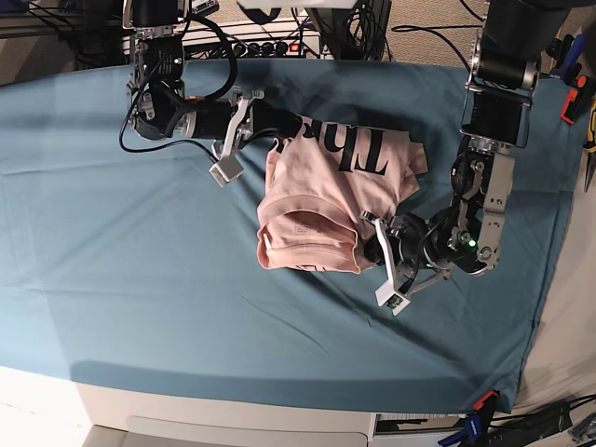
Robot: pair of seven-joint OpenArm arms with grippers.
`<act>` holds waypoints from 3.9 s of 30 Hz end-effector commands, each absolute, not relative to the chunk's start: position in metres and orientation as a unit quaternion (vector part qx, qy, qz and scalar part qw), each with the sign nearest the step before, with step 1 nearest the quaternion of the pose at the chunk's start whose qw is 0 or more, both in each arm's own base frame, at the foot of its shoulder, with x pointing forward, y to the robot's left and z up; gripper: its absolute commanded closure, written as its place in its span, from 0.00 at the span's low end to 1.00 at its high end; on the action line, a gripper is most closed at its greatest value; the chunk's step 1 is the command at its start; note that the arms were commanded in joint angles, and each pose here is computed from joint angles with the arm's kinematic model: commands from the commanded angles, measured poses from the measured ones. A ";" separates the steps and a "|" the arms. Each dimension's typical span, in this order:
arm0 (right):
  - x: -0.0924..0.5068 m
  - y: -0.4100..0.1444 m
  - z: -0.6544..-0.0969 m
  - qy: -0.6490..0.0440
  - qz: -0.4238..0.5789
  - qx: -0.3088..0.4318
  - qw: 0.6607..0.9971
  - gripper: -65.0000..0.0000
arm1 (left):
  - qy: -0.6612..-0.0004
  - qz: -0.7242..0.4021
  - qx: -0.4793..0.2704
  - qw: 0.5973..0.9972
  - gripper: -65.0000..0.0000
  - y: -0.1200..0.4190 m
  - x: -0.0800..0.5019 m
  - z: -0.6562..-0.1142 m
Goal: Fold the T-shirt properly
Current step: 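Fold the shirt in half and press the edges together with both grippers, then open both grippers and lift them off the folded shirt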
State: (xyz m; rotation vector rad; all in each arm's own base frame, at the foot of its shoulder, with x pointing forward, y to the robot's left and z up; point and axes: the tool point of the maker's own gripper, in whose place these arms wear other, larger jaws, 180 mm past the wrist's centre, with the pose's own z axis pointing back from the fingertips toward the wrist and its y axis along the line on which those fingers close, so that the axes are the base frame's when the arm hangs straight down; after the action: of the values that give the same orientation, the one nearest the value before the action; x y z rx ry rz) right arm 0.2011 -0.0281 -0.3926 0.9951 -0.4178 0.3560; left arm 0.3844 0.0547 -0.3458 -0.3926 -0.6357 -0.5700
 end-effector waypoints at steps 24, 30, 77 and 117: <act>0.254 -0.087 -0.368 -0.278 0.227 0.184 0.915 1.00 | -0.340 -0.259 -0.130 0.895 0.89 0.075 0.407 -0.333; 0.259 -0.085 -0.364 -0.293 0.224 0.186 0.911 1.00 | -0.354 -0.249 -0.091 0.897 0.49 0.087 0.420 -0.326; 0.379 -0.032 -0.337 -0.378 0.214 0.269 0.860 1.00 | -0.287 -0.149 -0.421 0.848 1.00 0.064 0.272 -0.357; 0.341 -0.264 -0.303 -0.399 0.094 0.016 0.912 1.00 | -0.400 0.033 -0.155 0.902 1.00 0.328 0.238 -0.300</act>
State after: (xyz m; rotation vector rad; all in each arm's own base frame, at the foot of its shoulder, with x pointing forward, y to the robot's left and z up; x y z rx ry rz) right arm 0.3323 -0.2612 -0.3202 0.0473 -0.7676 0.1795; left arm 0.2305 0.3253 -0.3149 -0.3256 -0.7814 0.0939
